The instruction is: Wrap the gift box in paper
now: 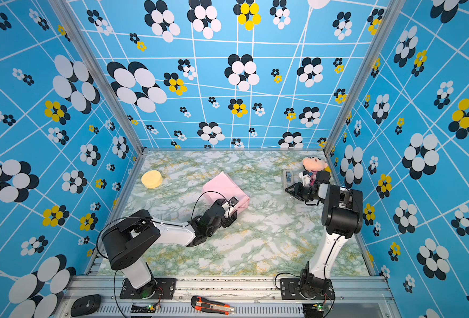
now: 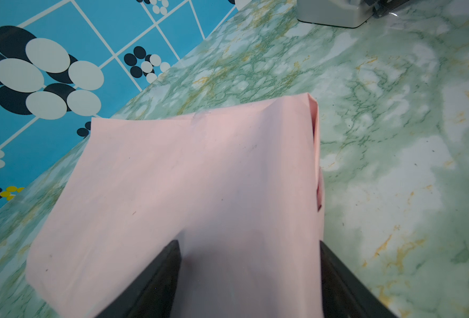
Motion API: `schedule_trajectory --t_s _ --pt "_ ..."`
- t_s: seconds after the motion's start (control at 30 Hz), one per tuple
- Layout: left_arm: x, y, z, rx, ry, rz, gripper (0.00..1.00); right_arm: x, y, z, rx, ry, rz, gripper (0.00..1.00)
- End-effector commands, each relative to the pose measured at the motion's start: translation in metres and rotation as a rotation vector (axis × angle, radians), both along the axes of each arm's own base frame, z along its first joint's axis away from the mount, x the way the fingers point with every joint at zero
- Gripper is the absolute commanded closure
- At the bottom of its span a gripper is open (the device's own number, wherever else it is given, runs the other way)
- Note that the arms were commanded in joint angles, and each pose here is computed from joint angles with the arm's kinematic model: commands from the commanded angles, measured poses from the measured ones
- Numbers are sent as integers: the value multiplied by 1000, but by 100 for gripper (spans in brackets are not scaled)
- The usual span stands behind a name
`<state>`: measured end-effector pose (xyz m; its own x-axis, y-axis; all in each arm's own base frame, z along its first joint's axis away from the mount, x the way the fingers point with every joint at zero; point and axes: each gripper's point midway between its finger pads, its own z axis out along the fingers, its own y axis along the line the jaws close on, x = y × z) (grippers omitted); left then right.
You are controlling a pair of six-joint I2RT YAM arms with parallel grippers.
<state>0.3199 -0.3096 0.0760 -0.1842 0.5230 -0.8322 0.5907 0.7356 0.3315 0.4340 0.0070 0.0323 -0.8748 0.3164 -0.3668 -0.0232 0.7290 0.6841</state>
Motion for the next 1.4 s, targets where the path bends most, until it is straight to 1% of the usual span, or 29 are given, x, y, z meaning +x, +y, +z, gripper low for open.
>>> schedule_trajectory --t_s 0.0,0.13,0.4,0.63,0.77,0.87,0.9,0.93,1.1,1.37 --pt "-26 37 -70 189 193 24 24 0 5 0 12 -12 30 65" --pt "-26 36 -70 188 193 24 24 -1 4 1 11 -15 26 70" --pt "-26 36 -71 187 198 25 24 -6 4 6 24 -22 31 72" --pt "-27 37 -70 188 196 26 24 -7 2 3 15 -9 24 83" --pt "-27 38 -70 189 198 26 24 -9 -2 -1 -7 9 13 88" --pt "-26 37 -70 189 196 28 24 -9 -3 -1 -13 16 6 95" --pt "-26 37 -70 190 196 27 24 -9 -3 0 -11 14 6 99" --pt "-26 37 -69 190 195 27 24 -10 -2 1 3 17 6 100" --pt "-26 37 -69 189 194 28 24 -15 1 11 47 33 -1 100" --pt "-26 36 -69 186 195 25 24 -25 0 15 61 113 -58 100"
